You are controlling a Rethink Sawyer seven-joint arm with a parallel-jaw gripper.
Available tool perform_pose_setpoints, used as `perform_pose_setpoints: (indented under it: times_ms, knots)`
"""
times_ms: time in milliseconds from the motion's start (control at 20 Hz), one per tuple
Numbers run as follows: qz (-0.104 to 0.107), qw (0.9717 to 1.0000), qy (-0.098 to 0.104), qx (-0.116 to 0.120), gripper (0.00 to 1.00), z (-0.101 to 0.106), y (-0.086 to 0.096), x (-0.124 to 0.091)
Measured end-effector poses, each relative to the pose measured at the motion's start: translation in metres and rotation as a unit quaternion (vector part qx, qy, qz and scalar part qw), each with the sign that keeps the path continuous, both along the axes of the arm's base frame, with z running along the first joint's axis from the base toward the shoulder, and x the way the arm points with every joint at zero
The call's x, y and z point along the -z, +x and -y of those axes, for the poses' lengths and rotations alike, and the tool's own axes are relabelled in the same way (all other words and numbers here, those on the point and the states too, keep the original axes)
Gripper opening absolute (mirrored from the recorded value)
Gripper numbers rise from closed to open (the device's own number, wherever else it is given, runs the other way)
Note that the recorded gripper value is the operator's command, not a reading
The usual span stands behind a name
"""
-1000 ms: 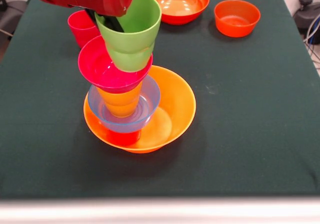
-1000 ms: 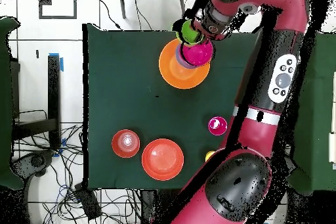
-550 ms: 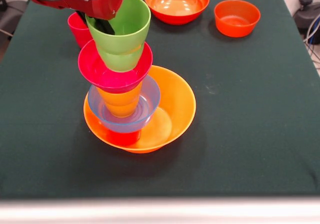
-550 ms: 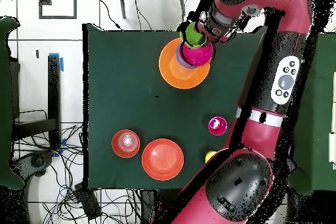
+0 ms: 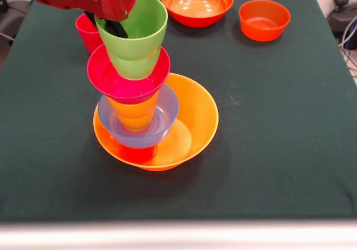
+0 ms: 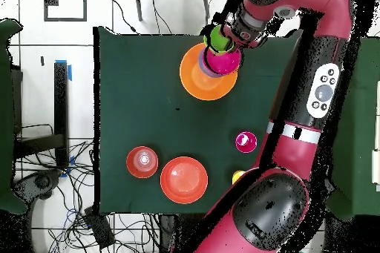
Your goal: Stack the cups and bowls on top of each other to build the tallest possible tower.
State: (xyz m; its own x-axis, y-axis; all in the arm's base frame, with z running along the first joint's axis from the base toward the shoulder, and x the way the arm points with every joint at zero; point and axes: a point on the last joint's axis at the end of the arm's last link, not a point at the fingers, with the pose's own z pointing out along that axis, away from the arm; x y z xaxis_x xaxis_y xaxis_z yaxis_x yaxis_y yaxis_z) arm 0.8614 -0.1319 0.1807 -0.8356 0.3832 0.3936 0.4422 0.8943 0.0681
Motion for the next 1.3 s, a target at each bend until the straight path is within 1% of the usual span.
perform_pose_setpoints:
  times_ms: [350,600,1100,1300]
  knots:
    - [-0.001,1.0,-0.001,0.001,0.0,0.002,-0.001,0.001]
    - [-0.009,0.9999,-0.007,0.004,0.0,0.011,-0.006,0.005]
    - [-0.018,0.9998,0.0,-0.003,0.0,0.011,-0.012,0.01]
    - [-0.012,0.9999,0.004,-0.006,0.0,0.007,-0.011,0.01]
